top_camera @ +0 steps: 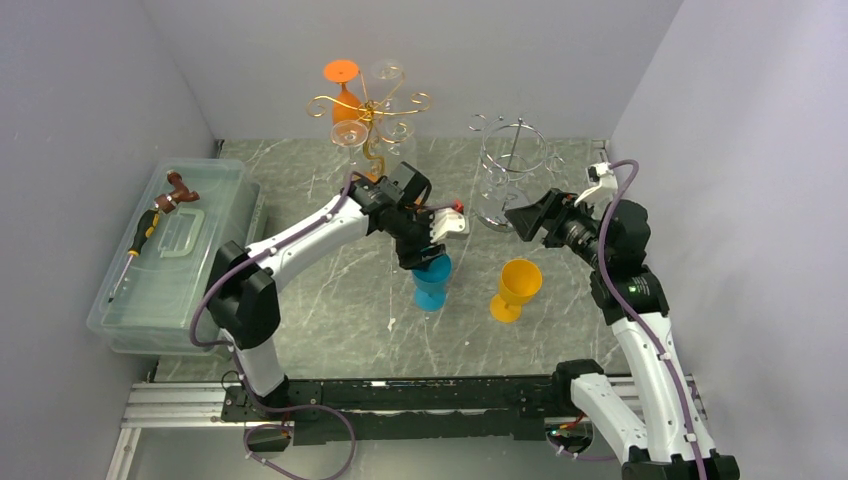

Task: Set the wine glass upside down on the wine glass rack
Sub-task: Pick up the wine glass at the center of the board.

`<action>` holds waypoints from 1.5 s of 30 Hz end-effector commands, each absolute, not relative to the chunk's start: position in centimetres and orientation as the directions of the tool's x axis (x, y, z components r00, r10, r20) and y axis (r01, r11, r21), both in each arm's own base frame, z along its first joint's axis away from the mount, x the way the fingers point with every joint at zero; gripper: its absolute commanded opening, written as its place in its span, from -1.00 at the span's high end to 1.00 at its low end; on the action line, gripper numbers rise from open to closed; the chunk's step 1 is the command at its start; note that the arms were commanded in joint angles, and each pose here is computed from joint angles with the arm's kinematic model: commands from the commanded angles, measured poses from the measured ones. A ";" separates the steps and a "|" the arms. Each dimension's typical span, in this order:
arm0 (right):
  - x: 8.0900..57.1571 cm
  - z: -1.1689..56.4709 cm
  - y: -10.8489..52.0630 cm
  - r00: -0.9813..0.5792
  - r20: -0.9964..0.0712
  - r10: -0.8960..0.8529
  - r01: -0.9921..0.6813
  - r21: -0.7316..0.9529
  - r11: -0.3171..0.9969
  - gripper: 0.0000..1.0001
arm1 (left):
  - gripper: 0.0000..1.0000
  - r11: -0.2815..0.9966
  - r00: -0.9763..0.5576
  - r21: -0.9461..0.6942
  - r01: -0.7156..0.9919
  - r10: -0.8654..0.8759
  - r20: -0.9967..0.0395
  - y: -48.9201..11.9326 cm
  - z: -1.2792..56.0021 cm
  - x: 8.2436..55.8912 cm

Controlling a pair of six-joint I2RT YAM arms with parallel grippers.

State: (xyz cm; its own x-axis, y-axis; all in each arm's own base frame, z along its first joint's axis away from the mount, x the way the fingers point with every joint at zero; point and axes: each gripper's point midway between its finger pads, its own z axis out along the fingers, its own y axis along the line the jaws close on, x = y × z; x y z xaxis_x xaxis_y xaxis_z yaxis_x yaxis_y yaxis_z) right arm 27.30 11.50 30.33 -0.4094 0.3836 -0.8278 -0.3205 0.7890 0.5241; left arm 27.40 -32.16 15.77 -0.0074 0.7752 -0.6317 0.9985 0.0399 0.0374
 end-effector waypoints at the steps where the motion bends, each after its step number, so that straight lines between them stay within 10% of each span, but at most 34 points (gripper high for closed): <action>1: 27.2 31.8 11.4 -0.364 -0.848 0.385 -0.348 0.507 0.788 -0.62 | -0.10 -0.089 0.098 0.047 0.995 0.741 -0.665 -32.8 16.8 26.3; 9: 27.2 33.7 12.1 -0.354 -0.846 0.399 -0.390 0.521 0.759 -0.59 | 0.98 -0.207 0.197 0.074 0.976 0.679 -0.707 -32.0 19.7 23.2; 18: 27.2 36.4 12.7 -0.360 -0.838 0.411 -0.421 0.539 0.729 -0.63 | 1.00 -0.171 0.555 0.537 0.826 0.413 -0.722 -31.1 35.0 20.8; 24: 26.9 39.9 13.4 -0.356 -0.830 0.430 -0.463 0.556 0.690 -0.71 | 1.00 0.010 0.959 0.977 0.211 0.193 -0.209 -28.7 46.0 18.0; 32: 25.9 44.3 16.3 -0.425 -0.718 0.551 -0.580 0.683 0.443 -0.76 | 1.00 0.105 0.834 0.834 -0.542 0.192 0.517 -26.8 50.8 14.4; 38: 25.7 49.3 17.9 -0.612 -0.444 0.655 -0.575 0.818 0.017 -0.74 | 1.00 0.153 0.624 0.605 -0.782 0.166 0.764 -27.0 51.7 11.6; 45: 25.1 51.9 17.9 -0.709 -0.301 0.637 -0.513 0.840 -0.174 -0.68 | 1.00 0.144 0.504 0.484 -0.863 0.202 0.840 -26.9 52.2 11.1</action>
